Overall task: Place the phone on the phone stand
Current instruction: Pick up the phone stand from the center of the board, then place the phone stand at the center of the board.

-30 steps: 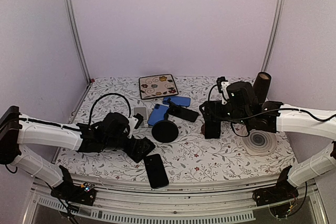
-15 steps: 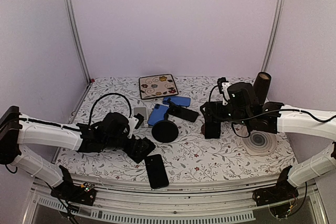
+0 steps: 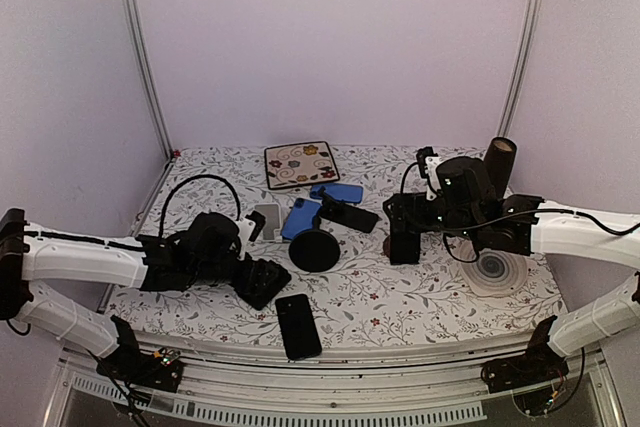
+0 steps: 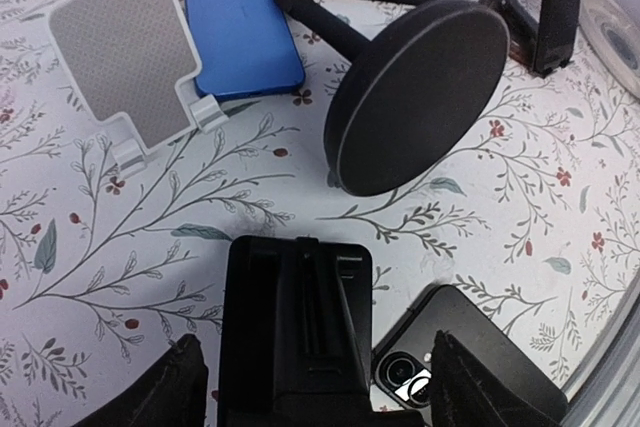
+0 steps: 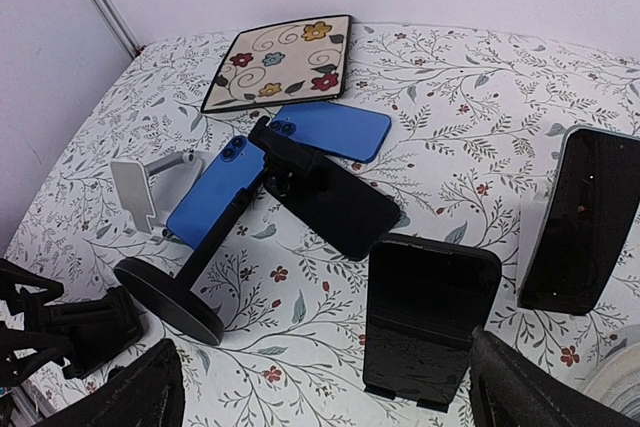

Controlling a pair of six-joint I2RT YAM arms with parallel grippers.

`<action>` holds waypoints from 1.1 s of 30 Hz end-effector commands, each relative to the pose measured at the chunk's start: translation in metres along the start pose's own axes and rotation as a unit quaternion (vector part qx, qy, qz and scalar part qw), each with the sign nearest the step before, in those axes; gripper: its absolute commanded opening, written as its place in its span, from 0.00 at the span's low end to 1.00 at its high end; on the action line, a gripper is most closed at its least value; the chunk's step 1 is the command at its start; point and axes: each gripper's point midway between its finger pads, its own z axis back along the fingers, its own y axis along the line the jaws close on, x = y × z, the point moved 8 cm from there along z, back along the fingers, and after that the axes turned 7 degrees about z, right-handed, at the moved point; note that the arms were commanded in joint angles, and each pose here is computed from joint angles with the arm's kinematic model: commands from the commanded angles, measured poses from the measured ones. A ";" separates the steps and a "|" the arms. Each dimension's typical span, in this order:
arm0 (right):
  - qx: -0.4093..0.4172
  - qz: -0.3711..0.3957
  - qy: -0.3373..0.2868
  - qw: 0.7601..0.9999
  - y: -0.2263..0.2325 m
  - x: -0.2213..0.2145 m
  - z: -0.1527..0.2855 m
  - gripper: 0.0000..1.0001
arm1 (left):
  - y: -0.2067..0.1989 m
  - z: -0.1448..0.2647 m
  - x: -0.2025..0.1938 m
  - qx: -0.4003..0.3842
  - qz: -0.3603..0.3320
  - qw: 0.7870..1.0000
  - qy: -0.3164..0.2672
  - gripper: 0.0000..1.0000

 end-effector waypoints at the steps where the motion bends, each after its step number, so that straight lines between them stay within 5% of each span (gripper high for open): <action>1: 0.001 -0.003 -0.008 1.000 -0.002 0.001 0.002 0.99 | 0.005 0.009 0.002 0.037 0.033 0.999 -0.021 0.52; 33: 0.005 0.000 -0.007 1.000 0.000 0.003 0.000 0.99 | 0.009 -0.003 0.001 0.198 0.183 0.962 -0.049 0.53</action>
